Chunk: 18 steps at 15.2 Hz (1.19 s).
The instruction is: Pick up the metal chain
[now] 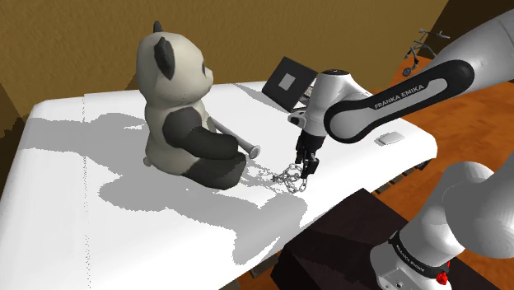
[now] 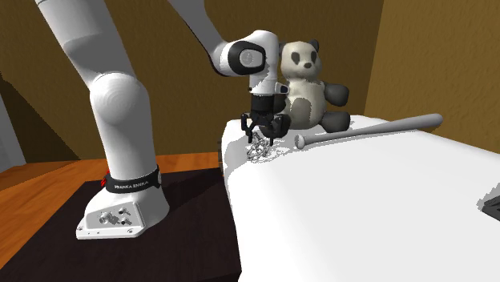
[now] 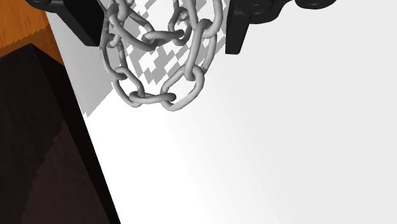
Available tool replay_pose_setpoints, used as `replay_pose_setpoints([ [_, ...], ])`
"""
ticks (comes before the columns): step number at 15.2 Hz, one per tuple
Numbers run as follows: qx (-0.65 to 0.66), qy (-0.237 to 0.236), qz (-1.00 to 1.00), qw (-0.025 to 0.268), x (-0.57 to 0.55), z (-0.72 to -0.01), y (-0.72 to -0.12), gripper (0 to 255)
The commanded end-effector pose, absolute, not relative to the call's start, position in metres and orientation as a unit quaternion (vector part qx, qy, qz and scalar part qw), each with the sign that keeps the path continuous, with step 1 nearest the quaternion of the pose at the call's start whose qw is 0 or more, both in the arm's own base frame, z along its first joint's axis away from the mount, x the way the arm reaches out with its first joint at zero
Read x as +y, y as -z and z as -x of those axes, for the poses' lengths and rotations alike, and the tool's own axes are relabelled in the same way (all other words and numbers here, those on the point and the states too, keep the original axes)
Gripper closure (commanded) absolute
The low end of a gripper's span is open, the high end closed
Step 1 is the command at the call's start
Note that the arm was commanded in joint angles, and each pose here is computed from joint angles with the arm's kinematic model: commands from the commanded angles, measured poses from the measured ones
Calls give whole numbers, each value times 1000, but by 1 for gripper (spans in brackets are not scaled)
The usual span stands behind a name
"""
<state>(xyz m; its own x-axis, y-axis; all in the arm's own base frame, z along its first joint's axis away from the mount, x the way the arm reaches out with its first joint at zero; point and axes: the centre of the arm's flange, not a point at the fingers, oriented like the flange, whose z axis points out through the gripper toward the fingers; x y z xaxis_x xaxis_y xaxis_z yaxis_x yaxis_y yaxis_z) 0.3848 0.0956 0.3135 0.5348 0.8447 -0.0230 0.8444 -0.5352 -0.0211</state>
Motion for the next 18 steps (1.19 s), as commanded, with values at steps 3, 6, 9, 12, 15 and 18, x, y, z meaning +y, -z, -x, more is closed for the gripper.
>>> replay_pose_setpoints([
  [3,-482,-15,876,4,96,-385,-313,255],
  [6,-482,-15,876,4,96,-384,-318,255],
  [9,-482,-15,876,4,96,-384,-334,255],
  [12,-482,-15,876,4,96,-384,-350,255],
  [15,-482,-15,876,4,96,-384,-366,255],
  [18,-482,-15,876,4,96,-384,-381,255],
])
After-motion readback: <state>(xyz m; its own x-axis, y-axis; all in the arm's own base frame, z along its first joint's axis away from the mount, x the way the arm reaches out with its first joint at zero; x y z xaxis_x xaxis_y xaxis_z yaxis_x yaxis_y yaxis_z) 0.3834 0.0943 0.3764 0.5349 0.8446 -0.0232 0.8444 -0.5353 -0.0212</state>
